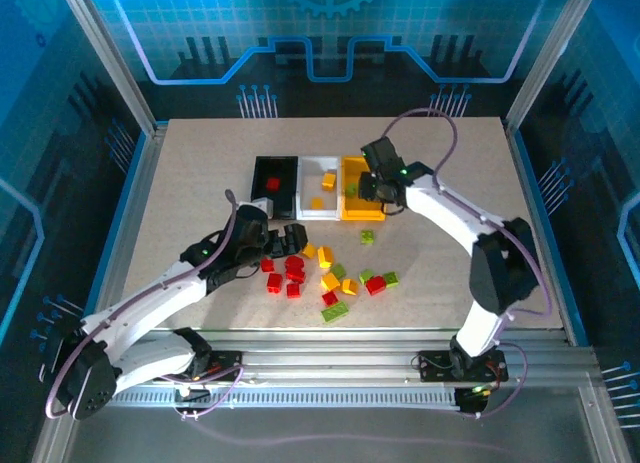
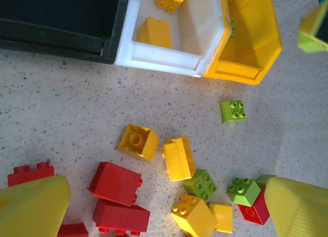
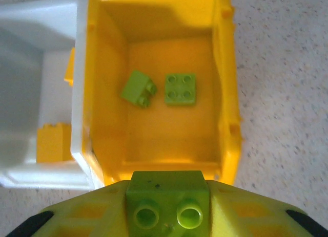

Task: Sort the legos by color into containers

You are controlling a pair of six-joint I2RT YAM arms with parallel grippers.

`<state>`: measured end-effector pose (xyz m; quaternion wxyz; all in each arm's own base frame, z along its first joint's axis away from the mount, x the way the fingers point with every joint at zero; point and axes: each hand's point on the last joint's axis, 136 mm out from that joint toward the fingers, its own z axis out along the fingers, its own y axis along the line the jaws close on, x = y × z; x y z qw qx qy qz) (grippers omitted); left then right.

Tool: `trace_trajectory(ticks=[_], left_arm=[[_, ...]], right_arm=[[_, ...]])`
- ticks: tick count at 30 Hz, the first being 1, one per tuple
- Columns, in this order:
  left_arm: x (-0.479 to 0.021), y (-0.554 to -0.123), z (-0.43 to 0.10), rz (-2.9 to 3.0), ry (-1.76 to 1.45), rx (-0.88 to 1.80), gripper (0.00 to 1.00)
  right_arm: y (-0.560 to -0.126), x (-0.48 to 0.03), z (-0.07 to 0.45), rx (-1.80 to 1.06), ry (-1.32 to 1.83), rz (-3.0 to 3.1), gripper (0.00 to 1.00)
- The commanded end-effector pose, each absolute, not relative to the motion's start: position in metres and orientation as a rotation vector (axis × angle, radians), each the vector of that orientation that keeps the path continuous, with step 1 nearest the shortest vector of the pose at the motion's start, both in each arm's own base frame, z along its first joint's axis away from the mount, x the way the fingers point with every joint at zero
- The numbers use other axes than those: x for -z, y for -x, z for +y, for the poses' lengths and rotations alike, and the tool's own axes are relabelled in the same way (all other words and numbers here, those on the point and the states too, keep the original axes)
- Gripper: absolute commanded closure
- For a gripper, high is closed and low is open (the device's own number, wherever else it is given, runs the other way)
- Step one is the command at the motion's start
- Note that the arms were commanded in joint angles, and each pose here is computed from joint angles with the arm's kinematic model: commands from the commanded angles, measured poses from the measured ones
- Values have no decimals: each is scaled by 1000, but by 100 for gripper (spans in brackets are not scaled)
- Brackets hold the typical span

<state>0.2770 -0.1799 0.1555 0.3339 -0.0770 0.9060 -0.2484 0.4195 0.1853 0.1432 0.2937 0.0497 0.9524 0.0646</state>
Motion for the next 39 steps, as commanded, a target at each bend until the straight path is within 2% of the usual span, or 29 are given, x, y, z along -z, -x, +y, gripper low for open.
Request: trace_trajectory(ticks=[1,6,10,13,17,22,27,32,39], left_arm=[[-148,-268,-166,2391,257,616,1],[-145,-259,-159,2397,282,615,1],[-138,-255,-145,2431,314,554,1],[-131,-254,-135,2460,367,537,5],[-113,-254,-128,2496,437,566,16],[-75,-257,-128,2617,420,489,31],[-48,-262,-129,2654,417,437,35],[-26,-263,-116,2698,420,298,44],[-15,-272,-113,2683,424,252,56]], right_arm=[[-439,-118,181,-76,-134,2609,59],[-466,-103,184,-22,-138,2652,53],[-474,-109,189,-50,-144,2650,37],[-469,-128,197,-115,-132,2615,31],[-447,-145,206,-190,-105,2576,30],[-418,-143,210,-260,-99,2576,30],[-404,-144,208,-302,-113,2573,30],[-397,-150,204,-318,-120,2556,30],[-392,-149,202,-325,-130,2553,30]])
